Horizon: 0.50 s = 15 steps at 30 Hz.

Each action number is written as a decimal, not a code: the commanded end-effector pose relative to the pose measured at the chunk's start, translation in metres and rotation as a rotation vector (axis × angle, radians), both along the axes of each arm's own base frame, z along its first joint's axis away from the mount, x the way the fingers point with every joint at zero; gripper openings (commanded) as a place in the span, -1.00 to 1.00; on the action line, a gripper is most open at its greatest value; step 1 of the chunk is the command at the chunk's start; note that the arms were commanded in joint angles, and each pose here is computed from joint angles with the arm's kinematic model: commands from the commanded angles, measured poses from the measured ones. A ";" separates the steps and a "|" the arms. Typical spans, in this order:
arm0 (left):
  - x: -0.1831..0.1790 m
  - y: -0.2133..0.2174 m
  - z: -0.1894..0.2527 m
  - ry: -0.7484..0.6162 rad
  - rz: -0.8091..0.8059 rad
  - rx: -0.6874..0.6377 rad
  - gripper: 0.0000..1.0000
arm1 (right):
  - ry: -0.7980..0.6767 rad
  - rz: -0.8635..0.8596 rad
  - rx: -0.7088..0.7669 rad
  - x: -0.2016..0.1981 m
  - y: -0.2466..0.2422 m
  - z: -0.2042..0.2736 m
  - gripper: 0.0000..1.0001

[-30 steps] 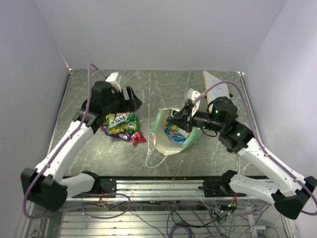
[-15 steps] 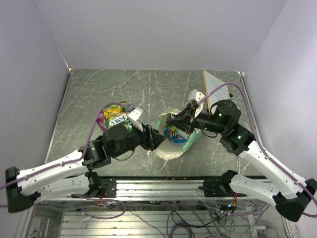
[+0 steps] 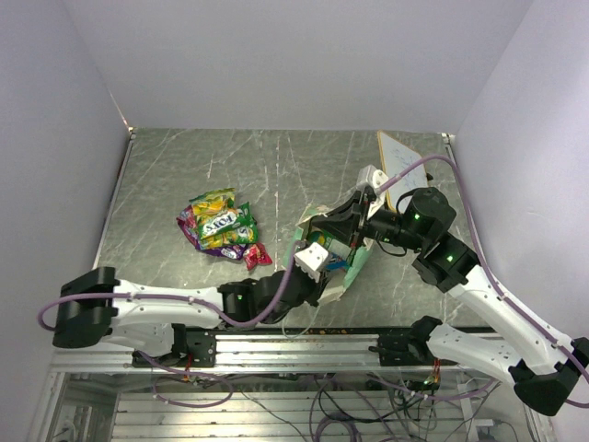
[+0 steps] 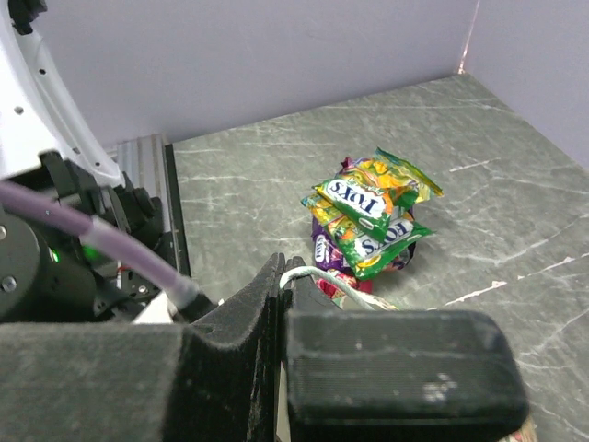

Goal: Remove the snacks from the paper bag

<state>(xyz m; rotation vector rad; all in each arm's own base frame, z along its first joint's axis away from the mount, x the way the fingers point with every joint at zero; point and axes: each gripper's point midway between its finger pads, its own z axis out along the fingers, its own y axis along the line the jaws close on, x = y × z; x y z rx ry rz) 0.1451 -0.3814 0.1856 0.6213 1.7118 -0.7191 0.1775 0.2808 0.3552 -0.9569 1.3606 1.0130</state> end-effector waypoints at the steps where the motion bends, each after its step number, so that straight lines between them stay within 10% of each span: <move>1: 0.021 -0.020 0.017 -0.094 0.034 -0.069 -0.53 | -0.067 -0.014 0.038 -0.001 -0.003 0.022 -1.00; 15: 0.072 -0.034 -0.040 -0.065 0.174 0.084 -0.54 | -0.084 -0.045 0.032 0.002 -0.008 0.024 -1.00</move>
